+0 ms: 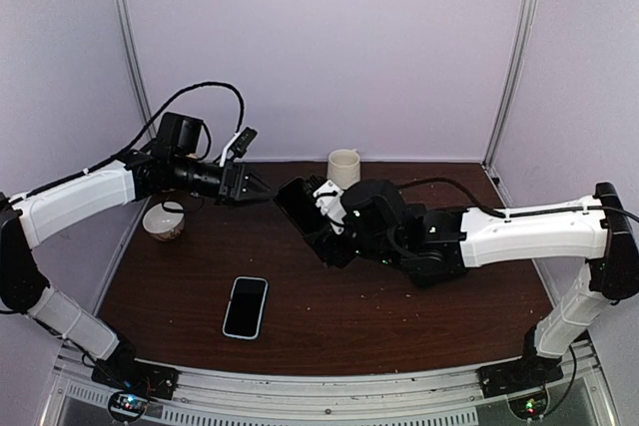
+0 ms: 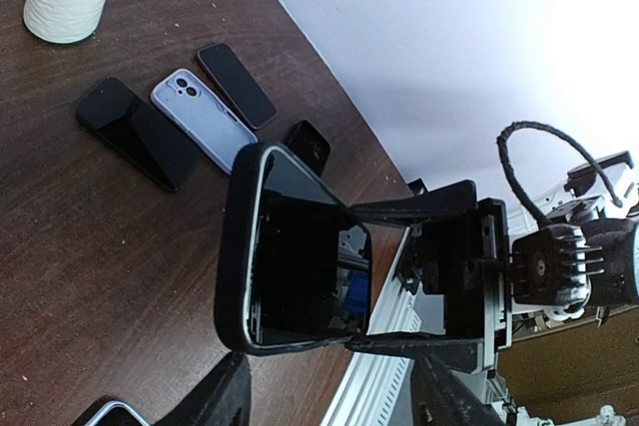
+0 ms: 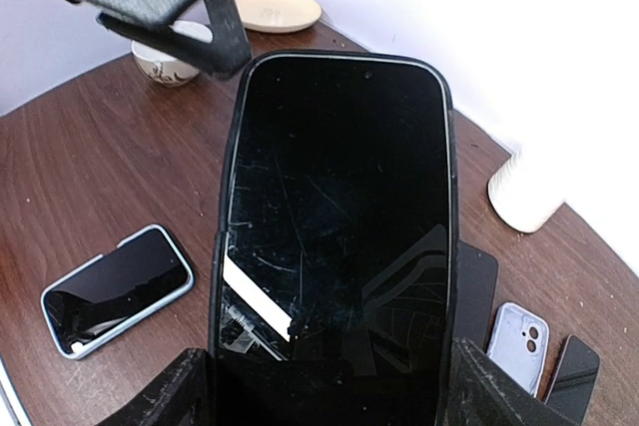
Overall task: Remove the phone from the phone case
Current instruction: Pass from the right arm to the left, then pass from the left arm to the right
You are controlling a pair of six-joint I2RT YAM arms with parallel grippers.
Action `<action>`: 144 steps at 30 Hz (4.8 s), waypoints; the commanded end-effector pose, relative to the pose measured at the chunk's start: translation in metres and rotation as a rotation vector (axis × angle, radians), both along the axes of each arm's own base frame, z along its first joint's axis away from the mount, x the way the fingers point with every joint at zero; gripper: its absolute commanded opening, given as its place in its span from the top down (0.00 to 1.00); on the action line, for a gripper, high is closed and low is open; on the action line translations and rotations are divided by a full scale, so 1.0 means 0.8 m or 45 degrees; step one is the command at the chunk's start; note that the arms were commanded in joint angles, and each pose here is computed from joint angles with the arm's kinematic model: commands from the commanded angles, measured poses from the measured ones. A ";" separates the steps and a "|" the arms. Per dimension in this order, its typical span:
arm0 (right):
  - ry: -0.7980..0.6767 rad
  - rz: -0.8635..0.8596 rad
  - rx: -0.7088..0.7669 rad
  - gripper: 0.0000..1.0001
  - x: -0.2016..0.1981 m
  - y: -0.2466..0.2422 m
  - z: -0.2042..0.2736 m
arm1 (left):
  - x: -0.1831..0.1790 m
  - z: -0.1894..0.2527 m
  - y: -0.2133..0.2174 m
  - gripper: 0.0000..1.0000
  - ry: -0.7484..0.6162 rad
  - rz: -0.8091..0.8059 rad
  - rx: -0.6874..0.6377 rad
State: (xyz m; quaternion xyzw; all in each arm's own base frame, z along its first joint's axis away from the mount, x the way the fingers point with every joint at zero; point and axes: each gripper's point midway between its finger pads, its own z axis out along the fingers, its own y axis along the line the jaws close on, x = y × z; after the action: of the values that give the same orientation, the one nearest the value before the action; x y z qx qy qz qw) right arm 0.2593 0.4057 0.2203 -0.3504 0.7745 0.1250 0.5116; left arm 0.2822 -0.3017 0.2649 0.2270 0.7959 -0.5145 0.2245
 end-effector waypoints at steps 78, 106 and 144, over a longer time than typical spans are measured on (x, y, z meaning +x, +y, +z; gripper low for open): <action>0.423 0.780 1.149 0.59 -0.088 0.010 0.197 | -0.088 0.175 0.021 1.00 -0.576 -0.295 -0.598; 0.259 0.867 1.311 0.63 -0.071 0.026 0.231 | -0.084 0.203 0.043 1.00 -0.708 -0.054 -0.642; 0.226 1.033 1.408 1.00 -0.083 0.025 0.249 | -0.090 0.193 0.047 0.69 -0.835 -0.066 -0.539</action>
State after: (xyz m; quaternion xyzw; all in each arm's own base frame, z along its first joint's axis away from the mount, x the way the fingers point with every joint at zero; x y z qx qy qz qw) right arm 0.2133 0.4395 0.3861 -0.2631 0.4841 0.7002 0.4540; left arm 0.2155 -0.2680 0.4056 0.3051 0.5816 -0.6042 0.4512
